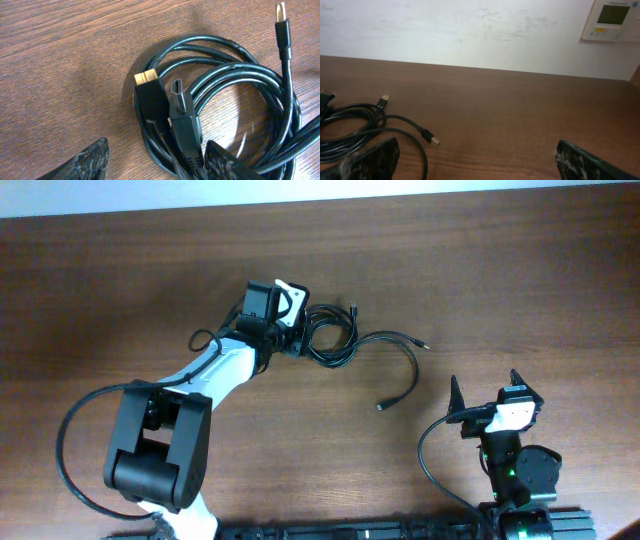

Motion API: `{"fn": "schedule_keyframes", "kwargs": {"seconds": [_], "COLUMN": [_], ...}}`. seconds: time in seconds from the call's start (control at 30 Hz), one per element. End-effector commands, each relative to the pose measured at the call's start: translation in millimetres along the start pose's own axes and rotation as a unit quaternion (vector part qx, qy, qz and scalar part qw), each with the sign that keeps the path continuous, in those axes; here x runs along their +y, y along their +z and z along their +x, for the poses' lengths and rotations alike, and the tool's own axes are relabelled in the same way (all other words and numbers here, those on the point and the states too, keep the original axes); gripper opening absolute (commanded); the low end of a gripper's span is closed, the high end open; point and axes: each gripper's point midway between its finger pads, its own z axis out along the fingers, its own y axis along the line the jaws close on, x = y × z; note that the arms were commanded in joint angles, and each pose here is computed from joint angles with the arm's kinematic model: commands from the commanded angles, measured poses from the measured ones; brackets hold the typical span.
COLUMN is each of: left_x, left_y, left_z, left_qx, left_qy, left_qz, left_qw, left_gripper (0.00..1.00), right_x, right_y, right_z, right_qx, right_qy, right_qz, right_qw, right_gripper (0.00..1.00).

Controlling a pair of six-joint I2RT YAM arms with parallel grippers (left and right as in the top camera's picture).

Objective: Untangle cables

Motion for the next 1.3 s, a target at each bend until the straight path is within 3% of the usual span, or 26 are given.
{"fn": "schedule_keyframes", "kwargs": {"seconds": [0.0,0.43,0.73,0.93,0.97,1.07,1.1,1.13,1.17,1.27], "left_x": [1.1,-24.7,-49.8,-49.9,-52.5,-59.6,-59.3,-58.7,-57.7,-49.3], "left_y": [3.2,6.9,8.3,8.8,8.7,8.2,8.4,8.4,8.6,9.2], "left_z": [-1.9,-1.5,-25.8,-18.1,-16.1,-10.7,-7.6,-5.5,-4.3,-5.6], "left_qx": [0.001,0.003,-0.047,-0.032,-0.027,-0.015,-0.009,-0.005,-0.002,-0.005], "left_qy": [0.008,0.031,0.060,0.052,0.039,0.011,0.011,0.010,0.009,0.010], "left_qz": [-0.006,0.011,0.026,0.028,0.036,0.058,0.057,0.056,0.053,0.029], "left_qw": [1.000,0.999,0.997,0.998,0.998,0.998,0.998,0.998,0.999,1.000], "left_gripper": [0.61,0.62,0.53,0.53,0.52,0.36,0.36,0.48,0.51,0.50], "right_x": [2.9,2.9,2.9,1.0,1.0,1.0,0.8,0.8,0.7,0.4], "right_y": [-0.1,-0.1,-0.1,-0.1,-0.1,-0.1,-0.1,-0.1,-0.1,0.0], "right_z": [1.5,1.5,1.5,1.7,1.8,1.7,1.9,1.7,2.0,2.2], "right_qx": [0.000,0.000,0.000,0.001,0.001,0.001,0.001,0.001,0.001,0.002], "right_qy": [-0.003,-0.003,-0.003,-0.003,-0.003,-0.003,-0.003,-0.003,-0.003,-0.002], "right_qz": [-0.007,-0.007,-0.007,-0.002,-0.002,-0.002,-0.001,-0.001,-0.001,0.000], "right_qw": [1.000,1.000,1.000,1.000,1.000,1.000,1.000,1.000,1.000,1.000], "right_gripper": [0.98,0.99,0.99,0.98,0.99,0.98,0.98,0.98,0.98,0.98]}}
